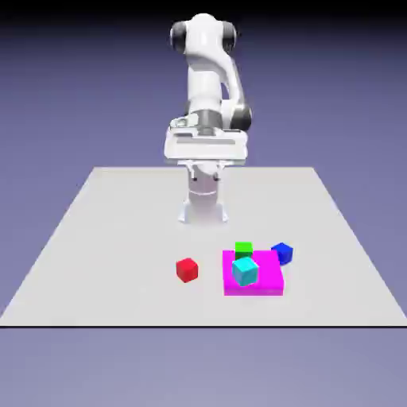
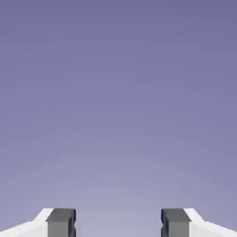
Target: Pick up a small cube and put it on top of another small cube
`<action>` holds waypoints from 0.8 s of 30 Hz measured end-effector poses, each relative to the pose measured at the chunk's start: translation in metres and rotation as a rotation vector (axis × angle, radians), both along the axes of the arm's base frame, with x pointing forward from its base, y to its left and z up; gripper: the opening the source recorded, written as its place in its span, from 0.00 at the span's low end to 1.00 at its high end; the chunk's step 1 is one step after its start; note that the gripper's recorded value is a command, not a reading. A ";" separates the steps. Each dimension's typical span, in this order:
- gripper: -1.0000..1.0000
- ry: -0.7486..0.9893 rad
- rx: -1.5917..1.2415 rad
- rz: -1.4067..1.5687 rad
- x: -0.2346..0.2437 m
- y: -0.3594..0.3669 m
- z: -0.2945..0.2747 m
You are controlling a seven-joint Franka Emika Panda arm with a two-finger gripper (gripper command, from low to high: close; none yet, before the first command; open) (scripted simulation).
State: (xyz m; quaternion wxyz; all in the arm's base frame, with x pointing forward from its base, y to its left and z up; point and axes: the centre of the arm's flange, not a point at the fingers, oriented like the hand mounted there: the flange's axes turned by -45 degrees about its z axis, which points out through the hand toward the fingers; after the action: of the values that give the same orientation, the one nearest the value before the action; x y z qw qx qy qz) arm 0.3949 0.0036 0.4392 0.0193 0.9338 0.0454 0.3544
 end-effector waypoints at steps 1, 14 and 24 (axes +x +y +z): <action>0.50 0.060 -0.032 0.021 0.004 -0.001 -0.016; 0.50 0.839 -0.269 0.394 -0.011 -0.027 -0.221; 0.50 0.956 -0.277 0.468 -0.033 -0.039 -0.315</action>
State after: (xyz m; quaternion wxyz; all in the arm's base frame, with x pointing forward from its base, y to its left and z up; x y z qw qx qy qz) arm 0.3620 -0.0350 0.1241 0.0398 0.9445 0.3018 -0.1237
